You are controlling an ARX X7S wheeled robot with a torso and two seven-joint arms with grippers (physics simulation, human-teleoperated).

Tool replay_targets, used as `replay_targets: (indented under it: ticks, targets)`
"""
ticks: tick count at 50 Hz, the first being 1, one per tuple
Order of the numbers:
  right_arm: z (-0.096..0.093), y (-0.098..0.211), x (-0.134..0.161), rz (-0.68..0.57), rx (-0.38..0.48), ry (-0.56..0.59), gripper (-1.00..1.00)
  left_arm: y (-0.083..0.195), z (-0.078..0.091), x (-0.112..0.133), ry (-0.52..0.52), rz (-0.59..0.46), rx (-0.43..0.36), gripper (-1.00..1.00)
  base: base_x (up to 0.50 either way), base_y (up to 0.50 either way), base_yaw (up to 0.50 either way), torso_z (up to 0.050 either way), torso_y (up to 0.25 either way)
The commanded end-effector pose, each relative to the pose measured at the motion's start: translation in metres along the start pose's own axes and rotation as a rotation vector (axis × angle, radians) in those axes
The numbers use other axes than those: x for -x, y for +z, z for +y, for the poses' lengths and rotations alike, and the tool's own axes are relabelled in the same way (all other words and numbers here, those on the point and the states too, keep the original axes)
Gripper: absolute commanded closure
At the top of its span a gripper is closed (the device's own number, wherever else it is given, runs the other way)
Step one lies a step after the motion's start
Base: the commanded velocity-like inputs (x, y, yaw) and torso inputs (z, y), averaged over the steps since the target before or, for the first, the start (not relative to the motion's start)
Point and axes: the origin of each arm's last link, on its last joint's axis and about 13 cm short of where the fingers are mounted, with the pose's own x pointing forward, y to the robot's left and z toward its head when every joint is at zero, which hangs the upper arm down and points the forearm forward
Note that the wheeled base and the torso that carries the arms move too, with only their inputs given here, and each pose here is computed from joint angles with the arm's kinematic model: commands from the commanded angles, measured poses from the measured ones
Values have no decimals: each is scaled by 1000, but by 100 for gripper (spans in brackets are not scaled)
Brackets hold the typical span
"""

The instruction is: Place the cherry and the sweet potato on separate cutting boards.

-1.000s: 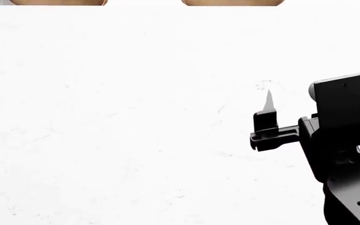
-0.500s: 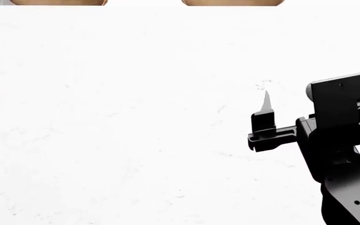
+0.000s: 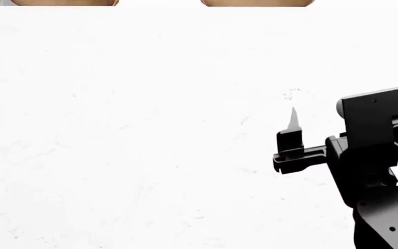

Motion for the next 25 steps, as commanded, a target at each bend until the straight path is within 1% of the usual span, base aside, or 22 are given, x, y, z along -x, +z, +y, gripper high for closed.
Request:
replay_targets:
  ticks: [1, 5, 7, 8, 18, 19, 21, 25]
  targets:
    - [0, -3, 1, 5, -5, -3, -100, -13, 2, -2, 24, 53, -6, 100, 0, 0, 3, 0, 0]
    - [-1, -4, 2, 6, -6, -5, -100, -10, 1, -1, 21, 46, -7, 100, 0, 0, 1, 0, 0]
    - [-1, -3, 2, 5, -7, -5, -100, -7, 4, 0, 23, 37, -8, 100, 0, 0, 0, 0, 0]
    - [-1, -3, 2, 6, -6, -3, -100, -5, 3, 1, 23, 32, -11, -100, 0, 0, 0, 0, 0]
    - [1, -3, 1, 11, -8, 3, -100, 14, 1, 10, 24, -29, -7, -100, 0, 0, 0, 0, 0]
    - [1, -2, 0, 9, -58, 18, -100, 17, -1, 12, 17, -37, -11, -100, 0, 0, 0, 0, 0]
    - [1, -3, 0, 11, -31, 12, -100, 22, 0, 14, 16, -52, -11, -100, 0, 0, 0, 0, 0]
    - [2, -2, 0, 9, -30, 15, -100, 40, -3, 25, -4, -104, -13, -100, 0, 0, 0, 0, 0]
